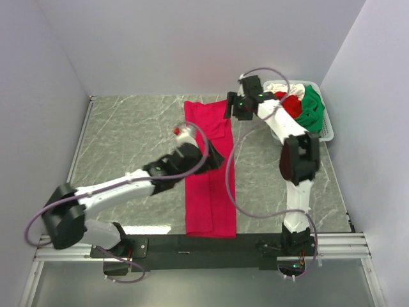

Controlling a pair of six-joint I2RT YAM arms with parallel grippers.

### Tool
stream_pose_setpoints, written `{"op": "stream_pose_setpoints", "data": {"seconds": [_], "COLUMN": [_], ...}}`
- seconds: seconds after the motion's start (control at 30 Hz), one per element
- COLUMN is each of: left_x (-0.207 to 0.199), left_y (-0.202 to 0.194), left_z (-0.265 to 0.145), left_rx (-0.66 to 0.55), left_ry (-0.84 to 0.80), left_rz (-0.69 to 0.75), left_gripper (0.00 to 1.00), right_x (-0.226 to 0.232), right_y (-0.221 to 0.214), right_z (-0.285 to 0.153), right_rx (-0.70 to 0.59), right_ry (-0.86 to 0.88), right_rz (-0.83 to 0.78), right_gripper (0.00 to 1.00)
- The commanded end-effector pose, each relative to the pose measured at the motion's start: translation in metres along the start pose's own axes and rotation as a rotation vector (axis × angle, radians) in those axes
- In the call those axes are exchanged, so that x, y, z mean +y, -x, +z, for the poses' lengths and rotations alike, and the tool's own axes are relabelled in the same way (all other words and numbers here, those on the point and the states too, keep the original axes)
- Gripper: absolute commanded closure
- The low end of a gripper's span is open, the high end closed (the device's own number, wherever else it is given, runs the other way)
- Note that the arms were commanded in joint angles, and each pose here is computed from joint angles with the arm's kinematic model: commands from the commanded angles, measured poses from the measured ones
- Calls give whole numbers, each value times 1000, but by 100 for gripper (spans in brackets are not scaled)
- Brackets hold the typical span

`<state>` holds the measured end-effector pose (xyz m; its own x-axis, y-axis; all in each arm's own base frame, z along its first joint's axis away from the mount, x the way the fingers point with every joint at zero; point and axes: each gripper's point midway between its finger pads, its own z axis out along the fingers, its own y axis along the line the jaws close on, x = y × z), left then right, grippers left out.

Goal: Fold and stack the t-shirts
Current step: Fold the tshirt

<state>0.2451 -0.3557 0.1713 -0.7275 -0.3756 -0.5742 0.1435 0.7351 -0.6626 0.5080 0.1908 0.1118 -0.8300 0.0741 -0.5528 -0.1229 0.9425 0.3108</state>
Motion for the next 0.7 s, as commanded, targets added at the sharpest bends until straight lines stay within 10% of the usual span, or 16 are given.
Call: {"op": "stream_pose_setpoints", "data": {"seconds": [0.0,0.67], "left_x": [28,42], "left_y": [59,127], "left_z": [-13,142], "left_rx": [-135,-74], "left_ry": [41,46], "left_rz": [29,148], "left_gripper": [1,1], "right_x": [3,27], "right_y": [49,-264], "right_z": [-78,-146], "right_rx": [-239,-21], "right_ry": [-25,-48], "right_rz": [10,16], "right_gripper": [27,40]}}
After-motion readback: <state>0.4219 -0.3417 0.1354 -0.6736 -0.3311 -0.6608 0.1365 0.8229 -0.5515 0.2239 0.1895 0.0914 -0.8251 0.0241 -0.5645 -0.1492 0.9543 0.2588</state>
